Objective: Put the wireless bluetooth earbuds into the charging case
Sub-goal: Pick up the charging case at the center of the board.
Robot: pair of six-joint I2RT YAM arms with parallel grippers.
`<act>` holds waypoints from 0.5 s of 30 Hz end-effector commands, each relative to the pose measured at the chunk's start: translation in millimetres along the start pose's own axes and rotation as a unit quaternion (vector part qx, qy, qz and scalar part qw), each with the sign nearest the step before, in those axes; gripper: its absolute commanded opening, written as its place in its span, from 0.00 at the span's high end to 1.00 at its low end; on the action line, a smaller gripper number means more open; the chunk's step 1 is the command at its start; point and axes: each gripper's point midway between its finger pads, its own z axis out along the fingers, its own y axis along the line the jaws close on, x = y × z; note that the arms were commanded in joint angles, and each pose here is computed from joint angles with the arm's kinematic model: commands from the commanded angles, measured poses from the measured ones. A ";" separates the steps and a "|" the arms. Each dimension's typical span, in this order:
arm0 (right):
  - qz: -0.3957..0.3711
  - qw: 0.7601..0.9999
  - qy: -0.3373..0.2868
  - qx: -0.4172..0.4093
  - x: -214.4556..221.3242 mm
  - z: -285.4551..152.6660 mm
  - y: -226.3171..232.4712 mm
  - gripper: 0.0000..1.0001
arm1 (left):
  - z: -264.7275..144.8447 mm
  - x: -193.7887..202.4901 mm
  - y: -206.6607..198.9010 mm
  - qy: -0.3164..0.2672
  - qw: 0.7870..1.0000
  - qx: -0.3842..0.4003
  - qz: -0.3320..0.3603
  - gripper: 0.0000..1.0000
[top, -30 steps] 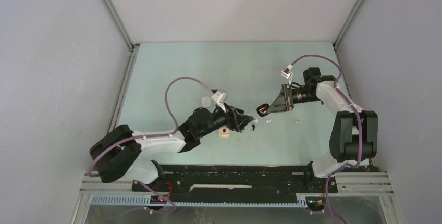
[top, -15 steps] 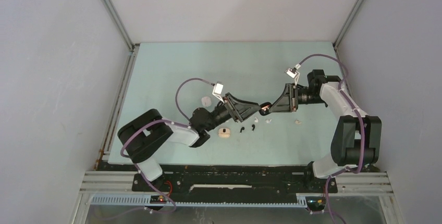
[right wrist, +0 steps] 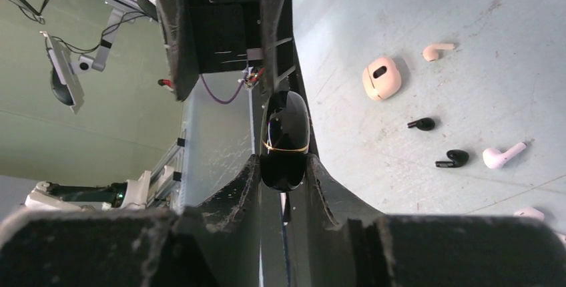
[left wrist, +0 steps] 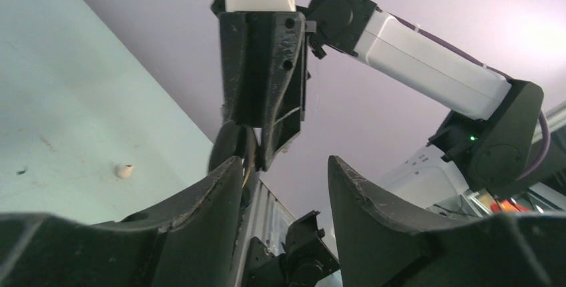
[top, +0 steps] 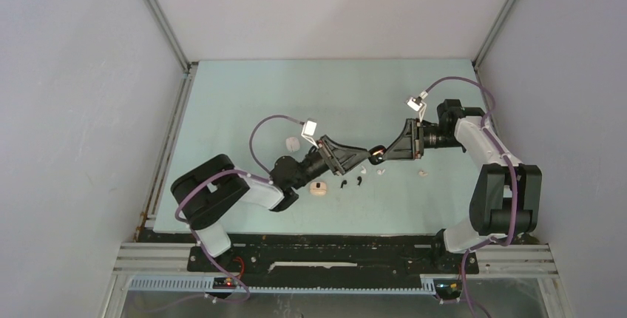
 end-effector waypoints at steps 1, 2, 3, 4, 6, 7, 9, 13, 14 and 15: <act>-0.028 0.999 -0.022 -0.026 -15.4 0.2 21.9 0.98 | -15.2 -28.6 1.3 -0.070 0.996 -0.036 0.044 0.42; -0.029 0.999 -0.022 -0.026 -15.6 0.0 22.0 0.98 | -18.5 -31.9 1.1 -0.078 0.995 -0.042 0.053 0.42; -0.029 0.999 -0.022 -0.026 -15.4 -0.1 21.8 0.98 | -21.5 -33.4 2.6 -0.081 0.994 -0.047 0.059 0.42; -0.029 0.999 -0.022 -0.025 -15.4 -0.1 21.6 0.98 | -22.7 -33.5 2.7 -0.081 0.994 -0.049 0.062 0.42; -0.028 0.999 -0.022 -0.027 -15.5 0.1 21.4 0.98 | -21.2 -27.0 5.8 -0.067 0.995 -0.051 0.061 0.42; -0.027 0.999 -0.021 -0.027 -15.1 0.5 21.2 0.98 | -19.8 -22.0 8.4 -0.058 0.995 -0.052 0.059 0.43; -0.027 0.999 -0.020 -0.026 -14.5 0.9 20.6 0.98 | -14.8 -12.5 10.1 -0.040 0.997 -0.045 0.053 0.44; -0.025 0.999 -0.018 -0.026 -13.8 1.5 19.4 0.98 | -2.0 2.8 9.8 -0.012 0.999 -0.028 0.033 0.49; -0.025 0.999 -0.017 -0.026 -13.5 1.7 19.1 0.98 | 0.7 4.0 9.0 -0.009 0.999 -0.024 0.028 0.50; -0.024 0.999 -0.017 -0.025 -13.2 1.5 18.5 0.98 | 2.9 5.9 8.1 -0.004 0.999 -0.020 0.026 0.51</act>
